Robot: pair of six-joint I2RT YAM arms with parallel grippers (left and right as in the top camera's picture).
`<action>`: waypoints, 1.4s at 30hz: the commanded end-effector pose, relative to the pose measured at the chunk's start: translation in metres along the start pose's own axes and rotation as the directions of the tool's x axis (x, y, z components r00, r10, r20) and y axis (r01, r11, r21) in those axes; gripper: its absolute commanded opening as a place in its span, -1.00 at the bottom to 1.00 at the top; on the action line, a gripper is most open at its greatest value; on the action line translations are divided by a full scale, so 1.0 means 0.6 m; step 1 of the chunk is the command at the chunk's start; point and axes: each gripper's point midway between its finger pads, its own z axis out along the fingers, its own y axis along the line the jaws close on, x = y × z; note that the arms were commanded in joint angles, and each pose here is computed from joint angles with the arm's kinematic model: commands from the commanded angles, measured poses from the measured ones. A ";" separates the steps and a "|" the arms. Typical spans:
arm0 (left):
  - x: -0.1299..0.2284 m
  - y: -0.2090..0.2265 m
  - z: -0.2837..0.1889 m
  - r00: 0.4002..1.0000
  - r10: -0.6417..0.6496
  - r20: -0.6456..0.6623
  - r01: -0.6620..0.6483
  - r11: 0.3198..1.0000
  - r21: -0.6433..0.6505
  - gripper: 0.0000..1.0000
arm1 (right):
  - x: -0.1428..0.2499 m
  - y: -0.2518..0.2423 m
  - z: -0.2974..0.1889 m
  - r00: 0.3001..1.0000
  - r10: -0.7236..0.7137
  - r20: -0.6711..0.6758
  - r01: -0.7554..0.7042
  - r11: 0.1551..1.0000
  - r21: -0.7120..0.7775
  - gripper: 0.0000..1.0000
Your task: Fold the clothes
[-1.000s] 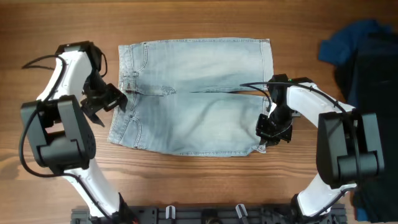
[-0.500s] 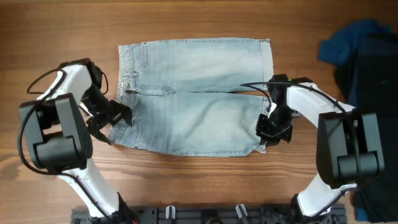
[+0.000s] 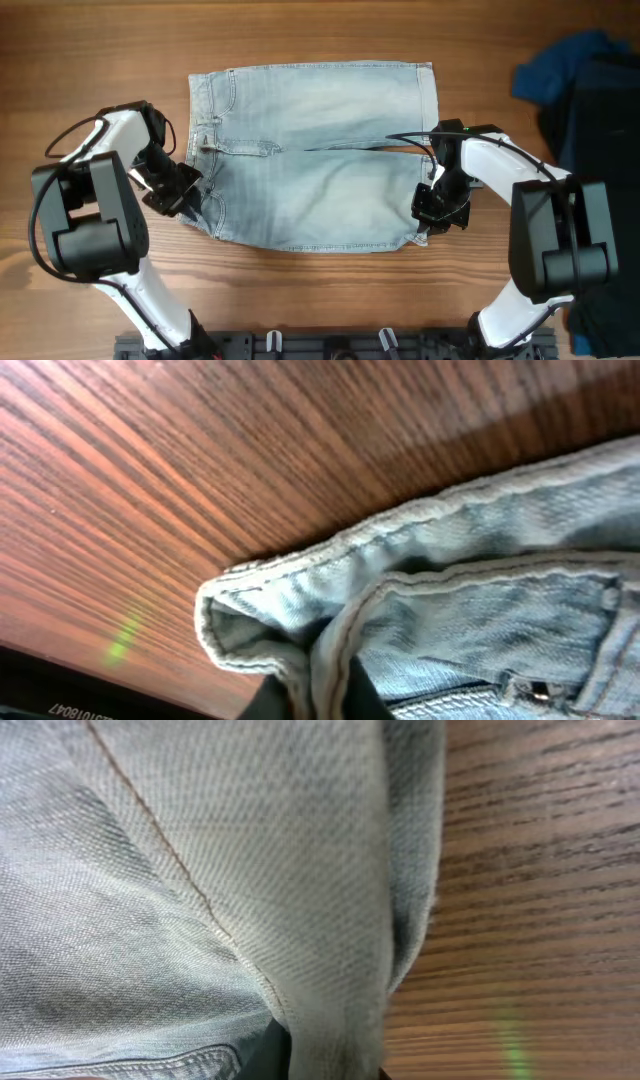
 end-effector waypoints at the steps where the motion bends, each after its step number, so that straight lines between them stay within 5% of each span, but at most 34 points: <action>1: -0.020 0.007 0.013 0.999 -0.014 0.042 0.015 1.000 -0.026 -0.92 | -0.003 -0.026 0.025 1.000 -0.008 -0.014 0.009 0.996 0.087 -0.92; 8: -0.026 -0.009 -0.028 0.995 0.050 0.089 -0.051 0.999 0.008 -0.92 | -0.032 0.007 -0.056 0.994 -0.094 0.055 0.090 0.994 0.067 -0.92; 19: -0.029 -0.056 -0.202 0.950 0.094 0.299 -0.147 0.976 0.158 -0.92 | -0.042 0.042 -0.163 0.983 -0.156 0.102 0.151 0.987 0.050 -0.92; 31: 0.012 -0.195 -0.403 0.771 0.154 0.618 -0.414 0.858 0.302 -0.92 | -0.093 0.087 -0.286 0.936 -0.166 0.311 0.181 0.983 -0.019 -0.92; 42: -0.028 -0.226 -0.469 0.643 0.061 0.764 -0.445 0.841 0.307 -0.92 | -0.152 0.082 -0.327 0.915 -0.024 0.402 0.113 0.973 -0.200 -0.92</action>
